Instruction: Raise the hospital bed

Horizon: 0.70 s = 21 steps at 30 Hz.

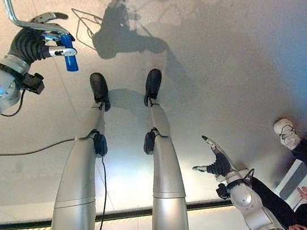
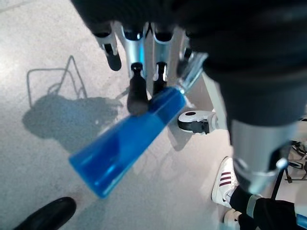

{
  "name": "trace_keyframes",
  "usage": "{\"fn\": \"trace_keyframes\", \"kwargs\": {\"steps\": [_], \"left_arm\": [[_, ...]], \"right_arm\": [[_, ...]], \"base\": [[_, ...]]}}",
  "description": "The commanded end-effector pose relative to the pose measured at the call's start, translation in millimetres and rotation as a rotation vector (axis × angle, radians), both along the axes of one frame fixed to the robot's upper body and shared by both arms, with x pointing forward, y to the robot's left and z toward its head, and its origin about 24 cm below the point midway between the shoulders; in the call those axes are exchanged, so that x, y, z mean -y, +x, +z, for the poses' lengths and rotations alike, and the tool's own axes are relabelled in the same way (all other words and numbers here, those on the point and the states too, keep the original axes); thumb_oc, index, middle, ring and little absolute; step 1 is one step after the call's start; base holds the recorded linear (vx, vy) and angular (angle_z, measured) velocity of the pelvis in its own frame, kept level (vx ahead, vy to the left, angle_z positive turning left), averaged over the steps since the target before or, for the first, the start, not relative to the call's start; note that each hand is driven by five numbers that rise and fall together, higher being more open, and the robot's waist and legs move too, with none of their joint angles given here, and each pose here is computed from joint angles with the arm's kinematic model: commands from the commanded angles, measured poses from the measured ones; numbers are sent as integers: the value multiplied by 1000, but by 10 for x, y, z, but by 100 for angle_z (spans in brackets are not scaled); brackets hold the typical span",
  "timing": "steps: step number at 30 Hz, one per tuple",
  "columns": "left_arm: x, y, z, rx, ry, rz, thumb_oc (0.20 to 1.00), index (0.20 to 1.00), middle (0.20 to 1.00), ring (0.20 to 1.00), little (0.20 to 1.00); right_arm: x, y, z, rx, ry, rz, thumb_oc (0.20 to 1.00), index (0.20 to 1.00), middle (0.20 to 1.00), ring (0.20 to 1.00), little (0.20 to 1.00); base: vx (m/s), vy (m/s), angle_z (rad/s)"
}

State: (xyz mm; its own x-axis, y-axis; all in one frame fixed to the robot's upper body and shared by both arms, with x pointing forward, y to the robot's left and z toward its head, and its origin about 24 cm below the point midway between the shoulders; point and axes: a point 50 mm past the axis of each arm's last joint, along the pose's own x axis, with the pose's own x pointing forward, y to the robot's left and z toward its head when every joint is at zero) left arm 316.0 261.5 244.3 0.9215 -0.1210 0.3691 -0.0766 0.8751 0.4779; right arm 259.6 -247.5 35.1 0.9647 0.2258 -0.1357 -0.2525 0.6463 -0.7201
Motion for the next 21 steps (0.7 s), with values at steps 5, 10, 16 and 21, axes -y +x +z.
{"fn": "trace_keyframes", "kwargs": {"steps": [5,10,16,21], "left_arm": [[439,-370,135,159,72,-302,1000,1000,1000,1000,1000],[253,-155,-365,-10,42,-175,1000,1000,1000,1000,1000],[-17,-50,-1305,-285,-48,33,1000,1000,1000,1000,1000],[-161,-99,-2046,-513,-100,236,1000,1000,1000,1000,1000]], "right_arm": [[225,-312,-261,-133,-78,-37,1000,1000,1000,1000,1000],[187,-283,-350,-164,-74,-47,1000,1000,1000,1000,1000],[217,-246,-417,-176,-81,-91,1000,1000,1000,1000,1000],[188,-237,-458,-181,-79,-97,1000,1000,1000,1000,1000]], "base": [[-7,-2,1],[-39,5,15],[-14,-14,5],[10,-19,-3]]}}
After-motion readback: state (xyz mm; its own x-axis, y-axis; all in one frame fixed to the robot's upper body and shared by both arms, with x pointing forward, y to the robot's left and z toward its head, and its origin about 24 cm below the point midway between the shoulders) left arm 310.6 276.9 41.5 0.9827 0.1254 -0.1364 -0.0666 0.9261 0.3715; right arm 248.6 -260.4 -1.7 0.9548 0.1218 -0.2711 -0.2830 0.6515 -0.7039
